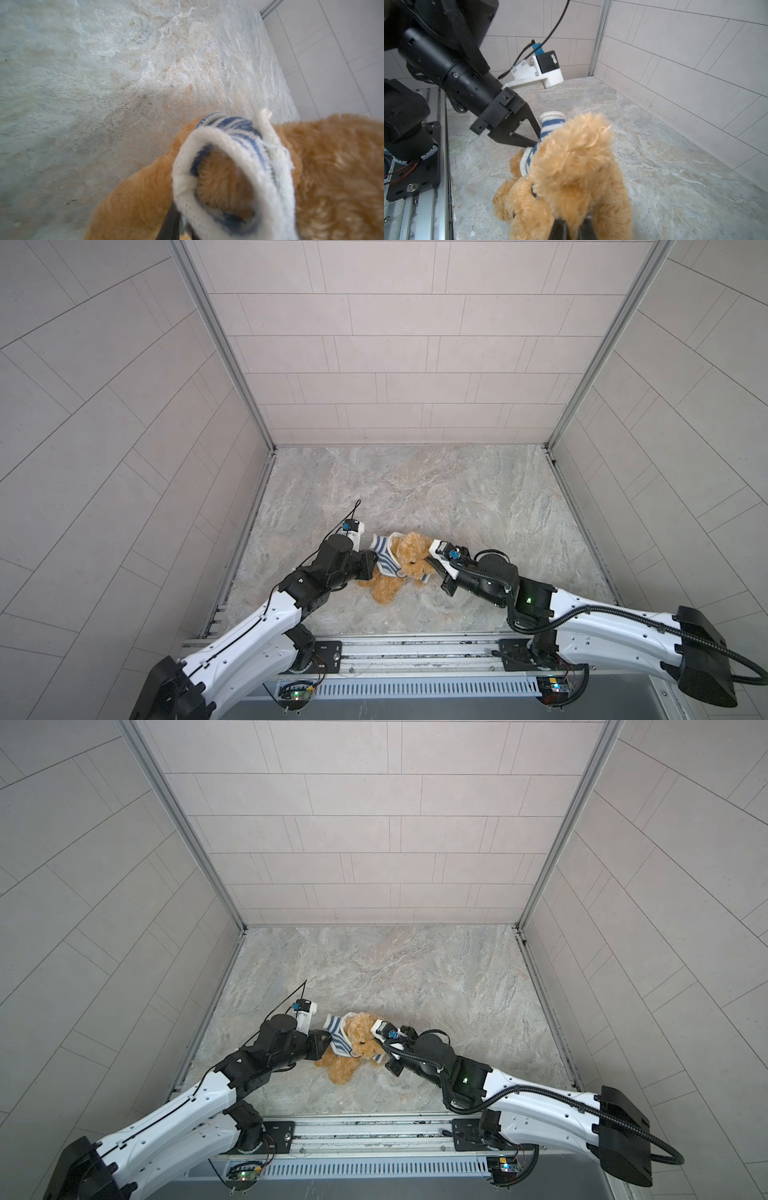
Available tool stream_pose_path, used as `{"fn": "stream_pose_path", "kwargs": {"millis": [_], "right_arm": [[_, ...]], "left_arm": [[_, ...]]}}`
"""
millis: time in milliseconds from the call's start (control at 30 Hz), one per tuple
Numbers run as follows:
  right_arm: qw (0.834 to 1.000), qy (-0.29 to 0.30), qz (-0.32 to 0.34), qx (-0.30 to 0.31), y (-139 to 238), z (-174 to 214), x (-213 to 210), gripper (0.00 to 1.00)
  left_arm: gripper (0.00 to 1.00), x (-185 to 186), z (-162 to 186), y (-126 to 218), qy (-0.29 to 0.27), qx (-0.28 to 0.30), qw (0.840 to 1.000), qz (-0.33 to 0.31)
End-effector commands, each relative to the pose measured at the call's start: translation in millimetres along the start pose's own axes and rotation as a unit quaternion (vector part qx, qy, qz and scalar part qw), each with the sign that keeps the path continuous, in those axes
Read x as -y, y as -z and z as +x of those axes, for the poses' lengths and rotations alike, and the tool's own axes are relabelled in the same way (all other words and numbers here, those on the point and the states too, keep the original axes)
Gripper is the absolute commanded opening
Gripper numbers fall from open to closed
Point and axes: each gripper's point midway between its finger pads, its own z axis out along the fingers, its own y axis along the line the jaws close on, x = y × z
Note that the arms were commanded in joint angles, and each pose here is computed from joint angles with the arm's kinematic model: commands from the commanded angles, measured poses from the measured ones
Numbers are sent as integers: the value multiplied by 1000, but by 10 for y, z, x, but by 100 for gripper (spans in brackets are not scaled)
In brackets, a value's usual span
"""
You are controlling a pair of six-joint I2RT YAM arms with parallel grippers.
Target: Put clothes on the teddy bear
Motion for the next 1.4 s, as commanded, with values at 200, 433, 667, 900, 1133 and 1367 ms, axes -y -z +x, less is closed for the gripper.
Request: {"fn": "stream_pose_path", "kwargs": {"millis": [200,433,667,900,1133,1367], "right_arm": [[999,36,-16,-6,198,-85,140,0],[996,67,-51,3,145,-136,22,0],[992,86,-86,15,83,-234,-107,0],[992,88,-91,28,45,-326,-146,0],[990,92,-102,22,12,-308,-186,0],[990,90,-104,25,0,-320,-197,0]], "left_arm": [[40,-97,-1,254,-16,15,999,-32],[57,525,-370,709,-27,53,995,82],[76,1082,-457,871,-95,30,980,171],[78,1362,-404,662,-127,12,976,177],[73,1426,-406,438,-130,-5,979,158],[55,1361,-379,308,-125,-15,983,136]]}}
